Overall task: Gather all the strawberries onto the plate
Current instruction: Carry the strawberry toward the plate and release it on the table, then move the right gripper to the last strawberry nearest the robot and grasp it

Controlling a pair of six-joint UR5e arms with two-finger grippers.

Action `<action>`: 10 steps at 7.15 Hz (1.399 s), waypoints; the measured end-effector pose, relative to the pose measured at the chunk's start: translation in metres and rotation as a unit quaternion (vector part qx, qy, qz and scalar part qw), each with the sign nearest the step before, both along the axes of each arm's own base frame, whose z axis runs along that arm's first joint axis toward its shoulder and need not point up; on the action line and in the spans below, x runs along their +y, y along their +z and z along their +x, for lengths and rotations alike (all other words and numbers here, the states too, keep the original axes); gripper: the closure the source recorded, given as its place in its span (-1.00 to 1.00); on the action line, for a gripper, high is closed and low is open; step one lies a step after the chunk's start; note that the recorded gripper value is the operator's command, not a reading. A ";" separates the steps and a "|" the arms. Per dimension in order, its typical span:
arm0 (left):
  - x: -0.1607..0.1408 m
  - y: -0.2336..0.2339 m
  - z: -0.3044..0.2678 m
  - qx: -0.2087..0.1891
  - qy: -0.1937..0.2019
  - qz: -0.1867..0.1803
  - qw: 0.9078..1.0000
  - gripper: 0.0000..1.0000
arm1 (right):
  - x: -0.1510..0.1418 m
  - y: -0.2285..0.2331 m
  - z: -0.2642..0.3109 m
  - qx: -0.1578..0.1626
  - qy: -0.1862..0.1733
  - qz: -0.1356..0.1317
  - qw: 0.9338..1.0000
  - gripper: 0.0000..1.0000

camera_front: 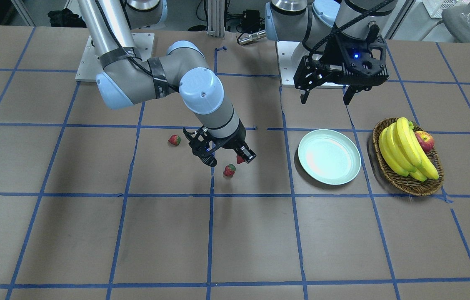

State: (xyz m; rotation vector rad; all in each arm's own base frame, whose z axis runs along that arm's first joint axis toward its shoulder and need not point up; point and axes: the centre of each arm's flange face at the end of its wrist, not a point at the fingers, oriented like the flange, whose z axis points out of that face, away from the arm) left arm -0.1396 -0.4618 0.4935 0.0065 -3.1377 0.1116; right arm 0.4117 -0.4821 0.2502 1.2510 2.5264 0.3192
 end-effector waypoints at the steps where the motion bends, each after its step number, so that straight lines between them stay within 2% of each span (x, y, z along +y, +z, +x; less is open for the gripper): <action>1: 0.000 0.000 0.000 -0.001 0.000 0.000 1.000 -1.00 | 0.001 -0.018 0.014 -0.005 0.009 0.003 1.000 1.00; 2: 0.000 0.000 0.000 -0.001 0.000 0.000 1.000 -1.00 | 0.000 -0.036 0.020 -0.004 0.013 0.005 1.000 0.61; 3: 0.000 0.000 0.000 0.000 0.000 0.000 1.000 -1.00 | -0.001 -0.048 0.022 0.001 0.016 0.008 1.000 -0.33; 4: 0.000 0.000 0.000 0.000 0.000 0.000 1.000 -1.00 | -0.001 -0.055 0.022 0.005 0.016 0.010 1.000 -0.99; 6: 0.000 0.000 0.000 -0.001 0.000 0.000 1.000 -1.00 | 0.000 -0.055 0.021 0.010 0.016 0.009 1.000 -1.00; 8: 0.000 0.000 0.000 -0.001 0.000 0.000 1.000 -1.00 | -0.003 -0.024 0.012 0.007 0.010 -0.013 1.000 -1.00; 9: 0.000 0.000 0.001 -0.001 0.000 0.000 1.000 -1.00 | -0.007 0.002 -0.006 0.021 0.005 -0.029 0.999 -1.00; 10: 0.000 0.000 0.001 0.000 0.000 0.000 1.000 -1.00 | -0.009 0.027 -0.033 0.048 0.023 -0.038 0.998 -1.00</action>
